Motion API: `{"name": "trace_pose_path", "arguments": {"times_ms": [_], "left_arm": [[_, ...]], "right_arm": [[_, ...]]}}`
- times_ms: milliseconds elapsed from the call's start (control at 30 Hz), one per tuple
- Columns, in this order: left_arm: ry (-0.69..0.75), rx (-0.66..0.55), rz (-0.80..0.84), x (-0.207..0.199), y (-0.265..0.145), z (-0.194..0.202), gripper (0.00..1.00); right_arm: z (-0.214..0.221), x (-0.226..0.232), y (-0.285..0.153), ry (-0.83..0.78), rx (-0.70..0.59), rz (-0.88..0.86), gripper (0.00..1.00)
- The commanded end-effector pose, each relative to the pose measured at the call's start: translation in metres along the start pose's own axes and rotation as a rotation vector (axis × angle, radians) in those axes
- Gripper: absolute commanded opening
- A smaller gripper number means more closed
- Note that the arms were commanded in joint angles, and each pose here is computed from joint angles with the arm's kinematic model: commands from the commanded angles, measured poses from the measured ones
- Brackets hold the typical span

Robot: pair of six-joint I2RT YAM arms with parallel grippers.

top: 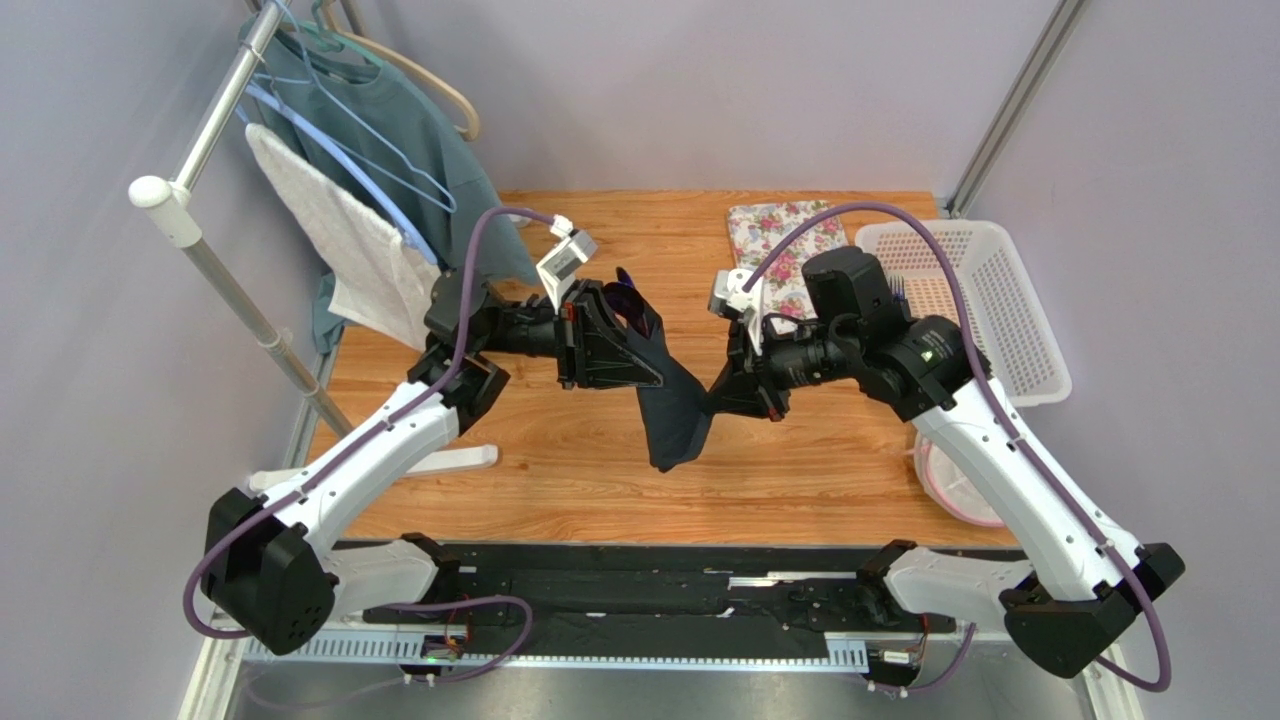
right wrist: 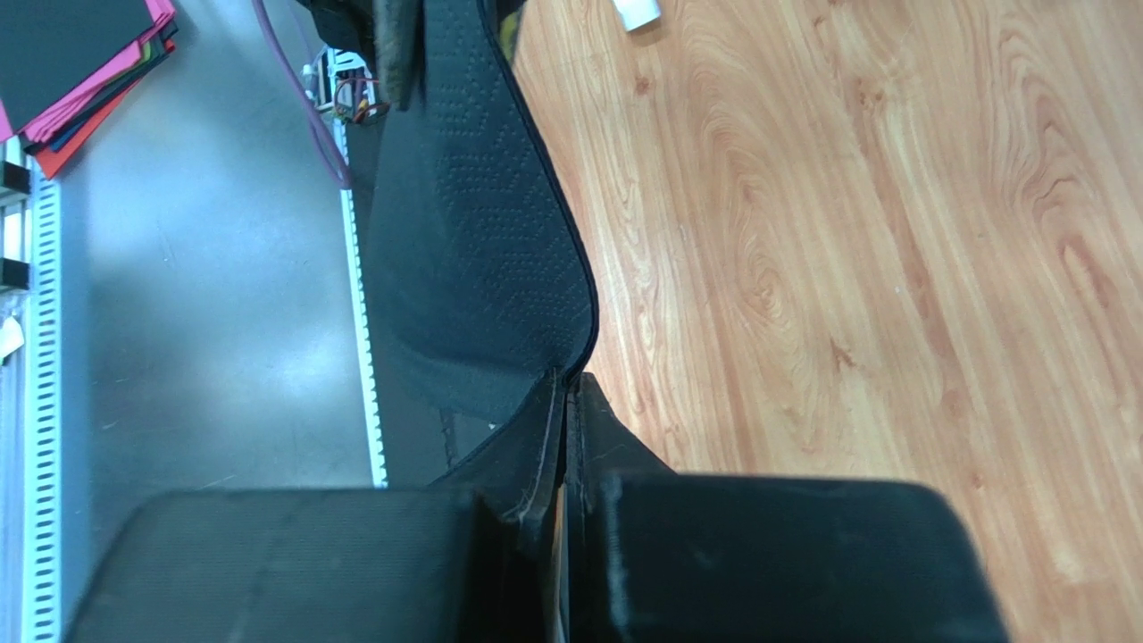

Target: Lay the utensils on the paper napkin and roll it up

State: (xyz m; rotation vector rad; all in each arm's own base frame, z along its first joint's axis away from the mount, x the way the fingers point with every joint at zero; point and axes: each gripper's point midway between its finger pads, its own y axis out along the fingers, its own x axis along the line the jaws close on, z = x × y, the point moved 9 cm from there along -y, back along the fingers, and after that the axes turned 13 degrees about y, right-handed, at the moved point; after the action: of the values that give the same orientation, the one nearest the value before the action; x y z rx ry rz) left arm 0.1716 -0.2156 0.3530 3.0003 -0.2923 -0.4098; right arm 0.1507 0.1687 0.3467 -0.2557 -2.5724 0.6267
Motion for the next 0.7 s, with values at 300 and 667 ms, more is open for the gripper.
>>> {"name": "trace_pose_path", "arguments": {"times_ms": [300, 667], "left_arm": [[0.137, -0.096, 0.067, -0.024, 0.012, -0.046, 0.00], [0.133, -0.109, 0.060, -0.025, 0.013, -0.047, 0.00]], "right_arm": [[-0.010, -0.007, 0.027, -0.063, -0.082, -0.100, 0.00], [-0.001, 0.001, 0.046, 0.012, -0.102, -0.208, 0.00]]}}
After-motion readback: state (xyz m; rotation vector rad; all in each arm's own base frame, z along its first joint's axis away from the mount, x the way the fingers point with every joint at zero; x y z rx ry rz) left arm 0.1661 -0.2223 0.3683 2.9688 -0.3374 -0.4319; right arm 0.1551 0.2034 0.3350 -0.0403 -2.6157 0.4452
